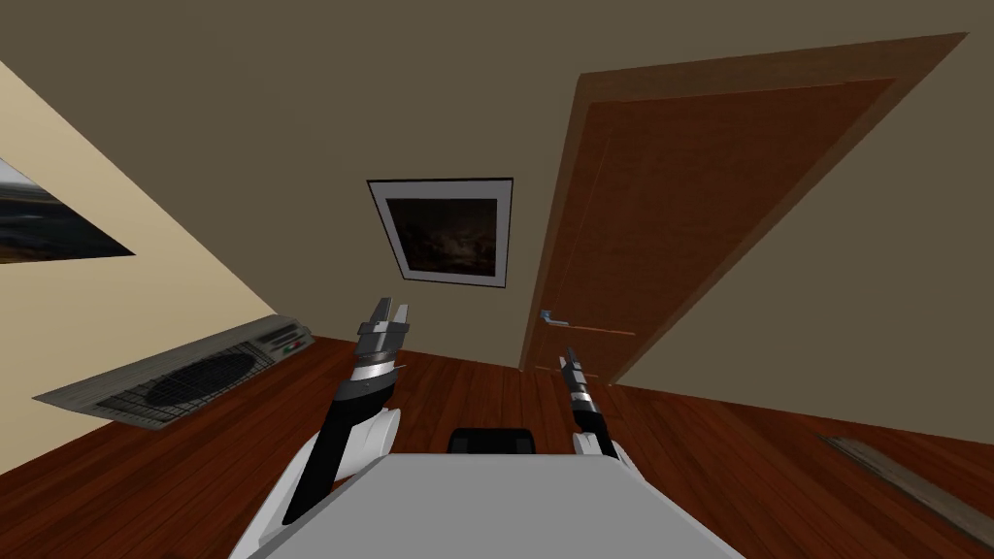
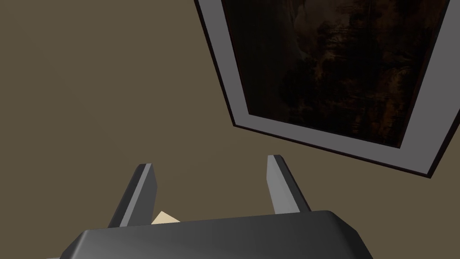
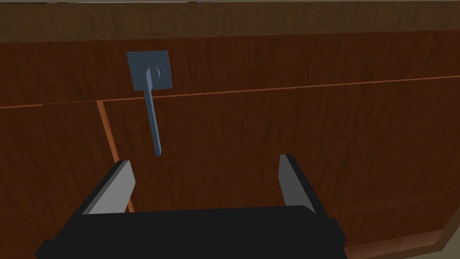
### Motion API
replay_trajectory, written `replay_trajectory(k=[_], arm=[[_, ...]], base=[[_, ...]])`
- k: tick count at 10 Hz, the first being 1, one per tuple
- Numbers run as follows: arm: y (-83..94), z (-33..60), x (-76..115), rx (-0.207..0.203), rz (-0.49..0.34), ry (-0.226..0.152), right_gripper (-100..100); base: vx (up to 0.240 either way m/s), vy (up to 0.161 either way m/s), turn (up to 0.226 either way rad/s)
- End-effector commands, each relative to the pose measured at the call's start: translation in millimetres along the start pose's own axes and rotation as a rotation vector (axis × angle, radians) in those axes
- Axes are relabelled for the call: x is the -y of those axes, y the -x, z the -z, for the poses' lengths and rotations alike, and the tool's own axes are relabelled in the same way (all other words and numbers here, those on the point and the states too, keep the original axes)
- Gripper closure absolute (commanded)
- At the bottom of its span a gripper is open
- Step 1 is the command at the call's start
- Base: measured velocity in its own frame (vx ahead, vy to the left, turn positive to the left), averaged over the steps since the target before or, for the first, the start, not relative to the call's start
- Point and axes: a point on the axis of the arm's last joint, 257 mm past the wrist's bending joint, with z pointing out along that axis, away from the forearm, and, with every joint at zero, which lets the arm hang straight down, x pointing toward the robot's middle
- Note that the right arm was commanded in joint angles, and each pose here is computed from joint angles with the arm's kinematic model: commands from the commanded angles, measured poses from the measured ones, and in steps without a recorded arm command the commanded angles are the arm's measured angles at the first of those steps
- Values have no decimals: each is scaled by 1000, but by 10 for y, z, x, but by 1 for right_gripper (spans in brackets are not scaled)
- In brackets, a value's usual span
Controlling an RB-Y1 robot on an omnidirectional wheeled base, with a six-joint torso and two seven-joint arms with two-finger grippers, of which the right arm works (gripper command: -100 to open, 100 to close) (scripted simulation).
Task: Pull the door open
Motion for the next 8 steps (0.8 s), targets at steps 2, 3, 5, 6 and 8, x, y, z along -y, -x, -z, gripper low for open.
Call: replay_trajectory(k=[2, 3, 5, 6, 8], arm=[[57, 43, 145, 8, -3, -32, -100], [102, 80, 250, 14, -5, -55, -100], [144, 115, 343, 20, -7, -76, -100], [162, 131, 383, 23, -8, -85, -100], [217, 181, 500, 32, -10, -111, -100]], base=[[87, -42, 43], [128, -57, 52], [102, -56, 50], [84, -45, 24], [103, -56, 48]])
